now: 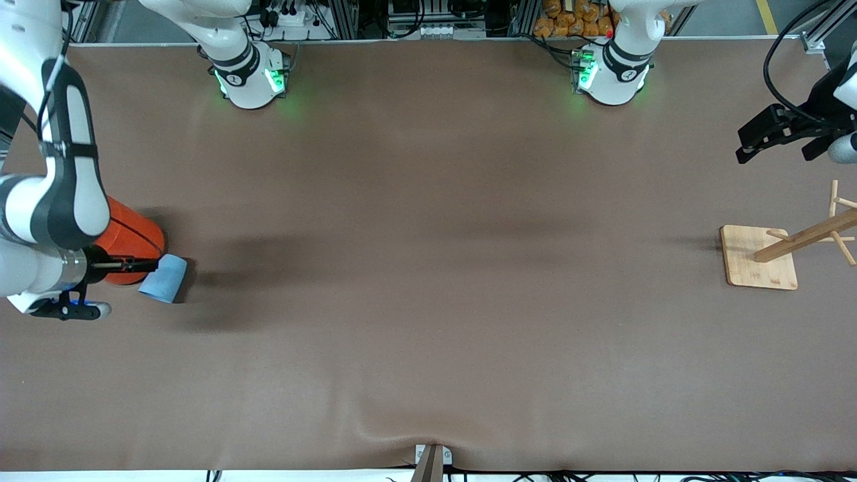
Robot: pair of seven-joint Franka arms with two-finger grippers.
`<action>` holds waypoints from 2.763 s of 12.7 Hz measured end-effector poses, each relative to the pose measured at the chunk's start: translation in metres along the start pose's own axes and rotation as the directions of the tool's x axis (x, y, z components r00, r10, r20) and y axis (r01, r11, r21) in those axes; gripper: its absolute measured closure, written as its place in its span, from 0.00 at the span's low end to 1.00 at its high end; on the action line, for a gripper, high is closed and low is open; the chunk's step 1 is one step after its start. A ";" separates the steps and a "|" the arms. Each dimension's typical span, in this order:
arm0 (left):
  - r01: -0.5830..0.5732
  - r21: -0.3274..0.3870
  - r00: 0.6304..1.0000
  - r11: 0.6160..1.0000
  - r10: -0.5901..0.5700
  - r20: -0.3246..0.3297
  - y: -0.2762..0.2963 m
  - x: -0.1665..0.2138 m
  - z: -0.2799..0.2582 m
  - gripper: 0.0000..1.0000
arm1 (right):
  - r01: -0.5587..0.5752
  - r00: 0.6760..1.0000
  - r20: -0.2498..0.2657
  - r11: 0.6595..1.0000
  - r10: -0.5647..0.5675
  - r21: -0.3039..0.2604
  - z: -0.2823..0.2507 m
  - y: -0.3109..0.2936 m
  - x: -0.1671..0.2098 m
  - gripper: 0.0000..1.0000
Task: Flip cup
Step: 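Lower the right gripper around the blue cup and close on it, then lift the cup with the right gripper while the left gripper reaches in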
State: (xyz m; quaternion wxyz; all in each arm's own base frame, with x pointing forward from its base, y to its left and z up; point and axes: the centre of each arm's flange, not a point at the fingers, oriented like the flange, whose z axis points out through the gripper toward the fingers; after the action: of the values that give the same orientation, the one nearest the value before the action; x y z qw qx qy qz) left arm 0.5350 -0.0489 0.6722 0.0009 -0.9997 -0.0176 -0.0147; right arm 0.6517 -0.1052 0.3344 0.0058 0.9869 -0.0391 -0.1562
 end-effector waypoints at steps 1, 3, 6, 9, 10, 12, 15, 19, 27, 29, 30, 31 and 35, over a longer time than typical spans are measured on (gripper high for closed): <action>0.000 -0.006 1.000 1.000 0.000 0.001 0.001 0.000 0.000 0.00 | -0.003 1.000 0.003 1.000 0.003 0.001 0.014 0.005 0.007 0.00; 0.004 -0.006 1.000 1.000 -0.004 0.006 -0.001 0.001 0.002 0.00 | 0.003 1.000 -0.005 1.000 -0.003 -0.001 0.033 0.002 0.018 0.00; 0.024 -0.006 1.000 1.000 -0.024 0.011 -0.011 0.003 0.005 0.00 | 0.007 1.000 -0.006 1.000 -0.007 -0.003 0.053 0.000 0.028 0.00; 0.041 -0.008 0.999 0.999 -0.041 0.008 -0.020 0.004 0.005 0.00 | 0.008 1.000 -0.001 1.000 -0.008 -0.011 0.068 0.002 0.034 0.00; 0.041 -0.009 0.999 0.999 -0.041 0.002 -0.020 0.005 0.004 0.00 | 0.006 1.000 0.003 1.000 -0.006 -0.013 0.075 0.006 0.036 0.00; 0.040 -0.011 0.999 0.999 -0.040 -0.011 -0.019 0.006 0.003 0.00 | 0.002 1.000 0.016 1.000 -0.002 -0.015 0.092 0.012 0.040 0.00; 0.037 -0.012 0.999 0.999 -0.037 -0.017 -0.018 0.007 0.002 0.00 | 0.016 1.000 0.009 1.000 -0.016 -0.016 0.112 0.020 0.047 0.00; 0.020 -0.026 0.997 0.999 -0.022 -0.077 -0.008 0.012 -0.004 0.00 | 0.043 0.999 0.018 0.999 -0.042 -0.014 0.122 0.020 0.050 0.00; 0.023 -0.029 0.998 0.999 -0.025 -0.057 -0.013 0.017 0.003 0.00 | 0.165 0.986 0.037 0.986 -0.164 -0.024 0.140 0.020 0.053 0.00; 0.024 -0.023 0.999 0.999 -0.025 -0.030 -0.013 0.009 0.000 0.00 | 0.173 0.984 0.052 0.985 -0.171 -0.022 0.148 0.020 0.052 0.00; 0.027 -0.017 1.000 0.999 -0.027 -0.008 -0.015 0.006 0.001 0.00 | 0.175 0.983 0.056 0.984 -0.174 -0.021 0.150 0.020 0.051 0.09; 0.028 -0.010 1.000 1.000 -0.028 0.003 -0.017 0.005 0.003 0.00 | 0.179 0.982 0.063 0.984 -0.177 -0.018 0.147 0.020 0.051 0.18; 0.026 0.000 1.000 1.000 -0.026 0.011 -0.020 0.005 0.004 0.00 | 0.257 0.960 0.109 0.966 -0.257 0.017 0.124 -0.022 0.051 0.18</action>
State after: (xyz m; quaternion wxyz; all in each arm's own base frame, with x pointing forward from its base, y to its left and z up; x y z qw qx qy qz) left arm 0.5394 -0.0289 0.6685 0.0005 -0.9995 -0.0305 -0.0093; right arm 0.6636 -0.0869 0.2005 -0.0183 0.9736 0.0889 -0.2096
